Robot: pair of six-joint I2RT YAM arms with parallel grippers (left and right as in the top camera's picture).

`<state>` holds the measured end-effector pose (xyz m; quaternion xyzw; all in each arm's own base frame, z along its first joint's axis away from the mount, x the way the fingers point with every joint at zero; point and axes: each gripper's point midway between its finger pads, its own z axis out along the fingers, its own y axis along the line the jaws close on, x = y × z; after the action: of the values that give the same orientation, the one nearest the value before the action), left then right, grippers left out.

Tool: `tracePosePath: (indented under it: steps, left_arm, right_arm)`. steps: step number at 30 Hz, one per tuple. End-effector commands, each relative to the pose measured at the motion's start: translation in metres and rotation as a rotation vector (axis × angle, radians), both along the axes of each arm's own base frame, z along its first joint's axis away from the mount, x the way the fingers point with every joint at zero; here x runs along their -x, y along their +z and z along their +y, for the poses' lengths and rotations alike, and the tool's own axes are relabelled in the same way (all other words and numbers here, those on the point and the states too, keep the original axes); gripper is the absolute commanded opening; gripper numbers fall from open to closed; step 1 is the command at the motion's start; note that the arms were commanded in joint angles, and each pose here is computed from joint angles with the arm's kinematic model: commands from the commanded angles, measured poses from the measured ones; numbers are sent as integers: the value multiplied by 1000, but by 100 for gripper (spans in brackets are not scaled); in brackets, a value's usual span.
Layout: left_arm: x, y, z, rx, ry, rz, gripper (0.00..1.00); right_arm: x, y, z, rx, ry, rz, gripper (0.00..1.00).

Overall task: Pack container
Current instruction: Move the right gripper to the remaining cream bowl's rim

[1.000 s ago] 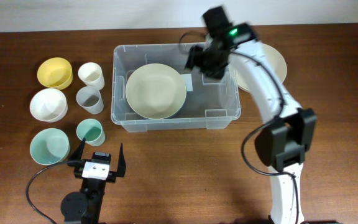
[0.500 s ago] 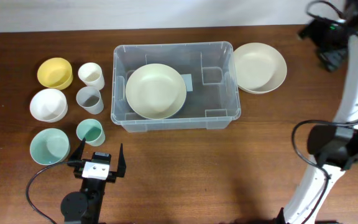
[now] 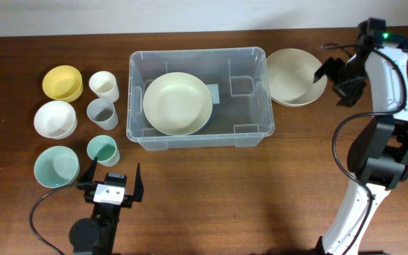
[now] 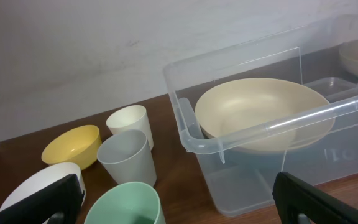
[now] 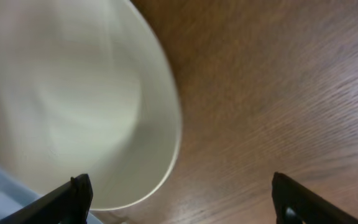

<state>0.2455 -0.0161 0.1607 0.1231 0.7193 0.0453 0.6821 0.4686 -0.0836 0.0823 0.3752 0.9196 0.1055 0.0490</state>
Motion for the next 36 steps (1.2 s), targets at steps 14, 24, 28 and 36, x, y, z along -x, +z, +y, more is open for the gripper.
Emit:
tracePosePath:
  steps: [14, 24, 28, 36]
  left_arm:
    - [0, -1, 0, -11, -6, -1, 100]
    - [0, -1, 0, -11, -6, -1, 100]
    - [0, -1, 0, -11, -6, -1, 100]
    - [0, -1, 0, -11, -6, -1, 100]
  right_arm:
    - [5, -46, 16, 24, 71, 23, 80]
    - [-5, -47, 29, 30, 73, -6, 75]
    - [-6, -50, 29, 31, 73, -9, 75]
    - [-6, -54, 28, 38, 72, -10, 75]
